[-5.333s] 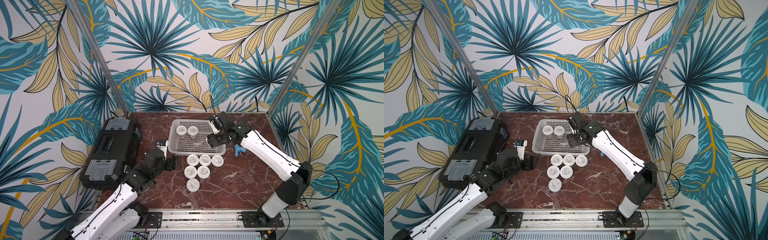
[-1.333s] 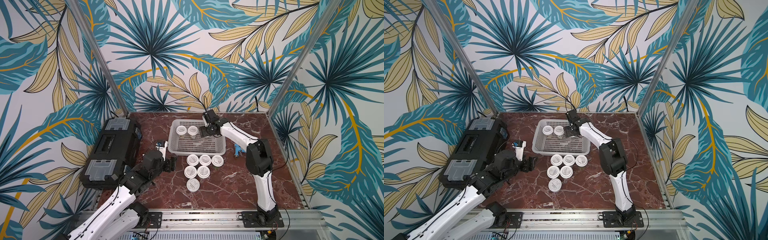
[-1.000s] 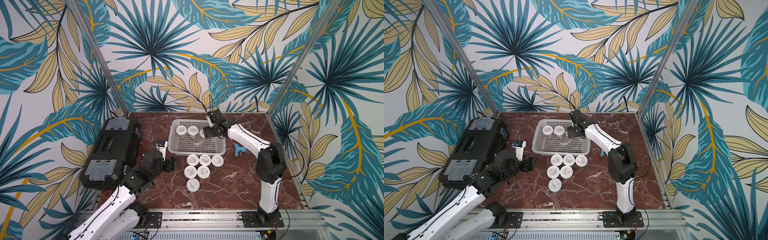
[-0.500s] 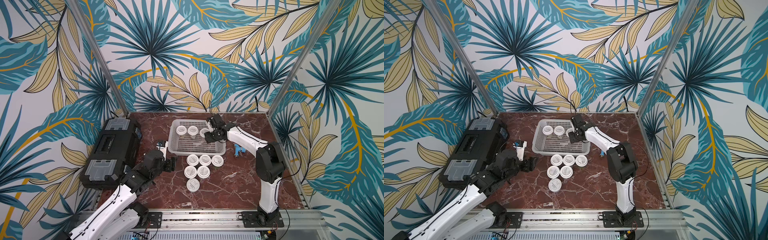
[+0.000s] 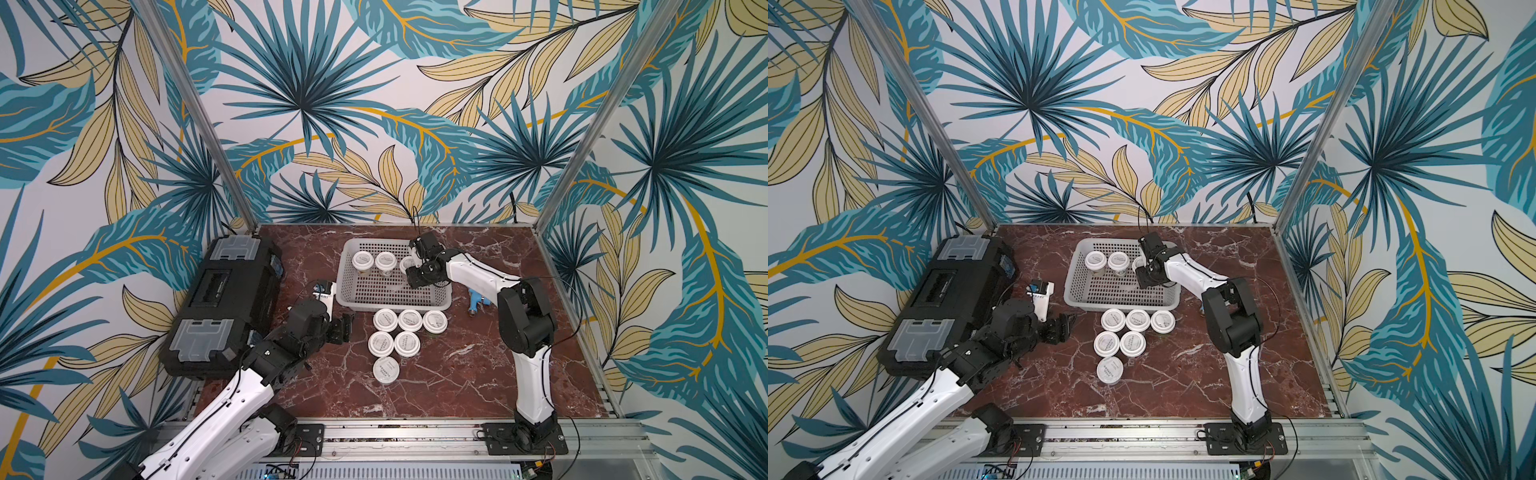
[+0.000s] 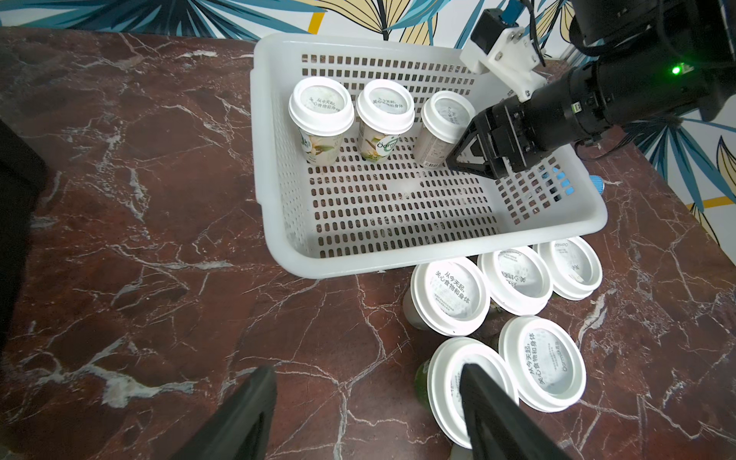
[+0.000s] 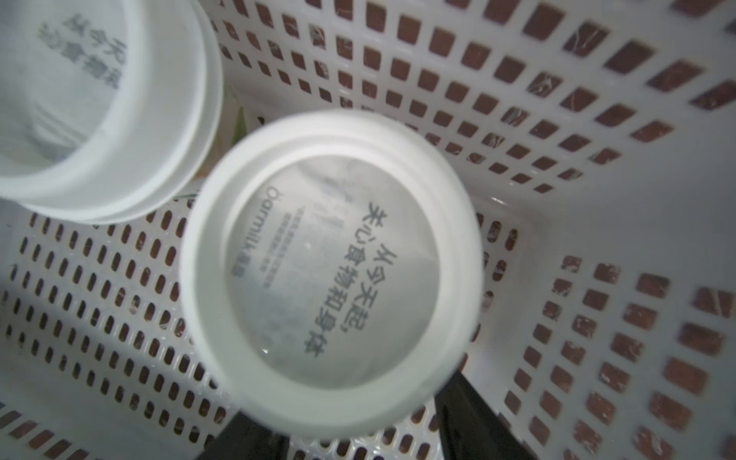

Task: Put the yogurt in the basket
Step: Place the yogurt in the basket.

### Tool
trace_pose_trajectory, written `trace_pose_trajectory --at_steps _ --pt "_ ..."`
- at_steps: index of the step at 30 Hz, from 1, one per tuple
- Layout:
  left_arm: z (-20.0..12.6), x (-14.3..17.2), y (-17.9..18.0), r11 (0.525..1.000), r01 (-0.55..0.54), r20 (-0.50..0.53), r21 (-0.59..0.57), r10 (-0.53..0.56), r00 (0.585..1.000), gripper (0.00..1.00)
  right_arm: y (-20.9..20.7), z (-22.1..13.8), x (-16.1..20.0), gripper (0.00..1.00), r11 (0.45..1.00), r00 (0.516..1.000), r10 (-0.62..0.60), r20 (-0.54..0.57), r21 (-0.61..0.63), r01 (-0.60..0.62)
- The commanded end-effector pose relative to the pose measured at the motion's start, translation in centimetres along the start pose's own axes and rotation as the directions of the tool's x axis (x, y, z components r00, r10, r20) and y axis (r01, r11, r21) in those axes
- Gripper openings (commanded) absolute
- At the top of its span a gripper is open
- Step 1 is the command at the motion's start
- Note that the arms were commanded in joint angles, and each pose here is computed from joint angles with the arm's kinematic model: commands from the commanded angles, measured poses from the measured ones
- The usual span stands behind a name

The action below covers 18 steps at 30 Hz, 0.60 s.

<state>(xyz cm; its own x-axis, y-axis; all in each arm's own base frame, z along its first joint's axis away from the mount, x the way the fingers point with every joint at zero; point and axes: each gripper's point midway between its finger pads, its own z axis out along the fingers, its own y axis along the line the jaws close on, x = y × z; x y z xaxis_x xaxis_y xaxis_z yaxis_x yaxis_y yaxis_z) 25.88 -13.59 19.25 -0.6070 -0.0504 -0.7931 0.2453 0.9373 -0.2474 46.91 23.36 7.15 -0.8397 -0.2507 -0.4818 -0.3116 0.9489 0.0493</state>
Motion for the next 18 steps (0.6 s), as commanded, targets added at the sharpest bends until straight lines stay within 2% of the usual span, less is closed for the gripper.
trace_pose_trajectory --at_steps 1,18 --pt "-0.1 -0.7 0.0 1.0 -0.01 0.021 -0.003 0.01 1.0 0.77 0.1 1.5 0.0 0.61 1.0 1.0 -0.016 -0.01 -0.006 0.016" --pt "-0.1 -0.6 0.0 1.0 -0.009 0.019 -0.003 0.009 1.0 0.77 0.4 3.5 -0.5 0.61 1.0 1.0 -0.02 -0.011 -0.019 0.019"
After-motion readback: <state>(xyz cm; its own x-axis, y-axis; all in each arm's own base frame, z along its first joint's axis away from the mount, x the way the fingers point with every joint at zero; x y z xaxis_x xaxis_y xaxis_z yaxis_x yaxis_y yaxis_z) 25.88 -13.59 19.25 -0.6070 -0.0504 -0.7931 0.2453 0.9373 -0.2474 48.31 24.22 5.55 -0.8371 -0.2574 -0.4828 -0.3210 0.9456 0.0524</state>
